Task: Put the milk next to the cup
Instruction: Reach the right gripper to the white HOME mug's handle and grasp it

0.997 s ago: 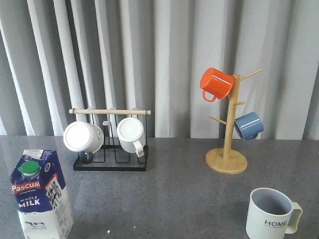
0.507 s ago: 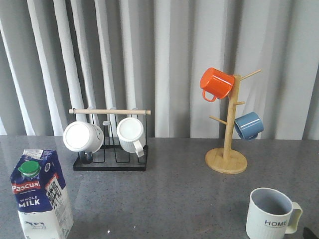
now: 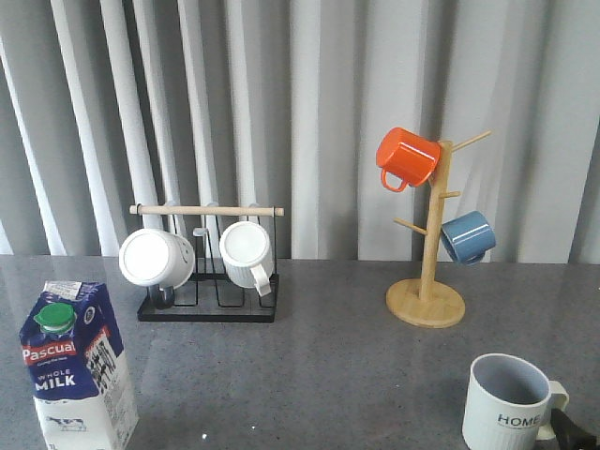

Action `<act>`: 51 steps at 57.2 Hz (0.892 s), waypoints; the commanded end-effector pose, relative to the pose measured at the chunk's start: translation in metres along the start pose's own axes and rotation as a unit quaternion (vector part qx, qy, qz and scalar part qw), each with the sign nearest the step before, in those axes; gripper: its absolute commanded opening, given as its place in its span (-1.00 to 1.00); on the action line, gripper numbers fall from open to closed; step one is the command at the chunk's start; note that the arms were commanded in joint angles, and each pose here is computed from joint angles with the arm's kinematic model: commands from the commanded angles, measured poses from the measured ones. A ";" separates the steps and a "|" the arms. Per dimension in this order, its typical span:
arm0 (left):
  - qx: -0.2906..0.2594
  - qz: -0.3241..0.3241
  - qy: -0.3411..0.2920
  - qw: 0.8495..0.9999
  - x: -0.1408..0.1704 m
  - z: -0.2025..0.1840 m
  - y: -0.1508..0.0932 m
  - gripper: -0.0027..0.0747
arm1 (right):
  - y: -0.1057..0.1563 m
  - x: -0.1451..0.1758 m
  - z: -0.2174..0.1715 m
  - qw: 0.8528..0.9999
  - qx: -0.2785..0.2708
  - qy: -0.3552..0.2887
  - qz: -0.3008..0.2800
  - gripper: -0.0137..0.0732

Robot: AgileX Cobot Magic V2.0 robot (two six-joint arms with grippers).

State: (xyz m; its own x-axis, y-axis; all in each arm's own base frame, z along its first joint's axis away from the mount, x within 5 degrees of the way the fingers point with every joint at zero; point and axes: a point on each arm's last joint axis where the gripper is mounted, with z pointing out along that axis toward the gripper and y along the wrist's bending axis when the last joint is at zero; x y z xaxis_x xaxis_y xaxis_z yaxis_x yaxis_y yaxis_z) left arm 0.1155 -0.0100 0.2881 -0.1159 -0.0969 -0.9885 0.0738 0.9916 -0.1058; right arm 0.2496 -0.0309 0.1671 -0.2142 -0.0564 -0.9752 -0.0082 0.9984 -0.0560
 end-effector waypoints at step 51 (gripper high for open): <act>0.009 -0.002 -0.051 0.999 -0.018 0.000 -0.003 0.53 | -0.003 -0.010 0.039 0.999 -0.025 -0.044 0.017 -0.70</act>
State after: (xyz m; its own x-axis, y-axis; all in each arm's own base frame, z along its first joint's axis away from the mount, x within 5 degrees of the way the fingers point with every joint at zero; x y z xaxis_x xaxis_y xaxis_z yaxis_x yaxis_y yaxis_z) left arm 0.1155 -0.0100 0.2881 -0.1159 -0.0969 -0.9885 0.0738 0.9916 -0.1058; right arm 0.2836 -0.0343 0.1476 -0.2617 -0.0504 -0.9638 -0.0447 0.9982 -0.0400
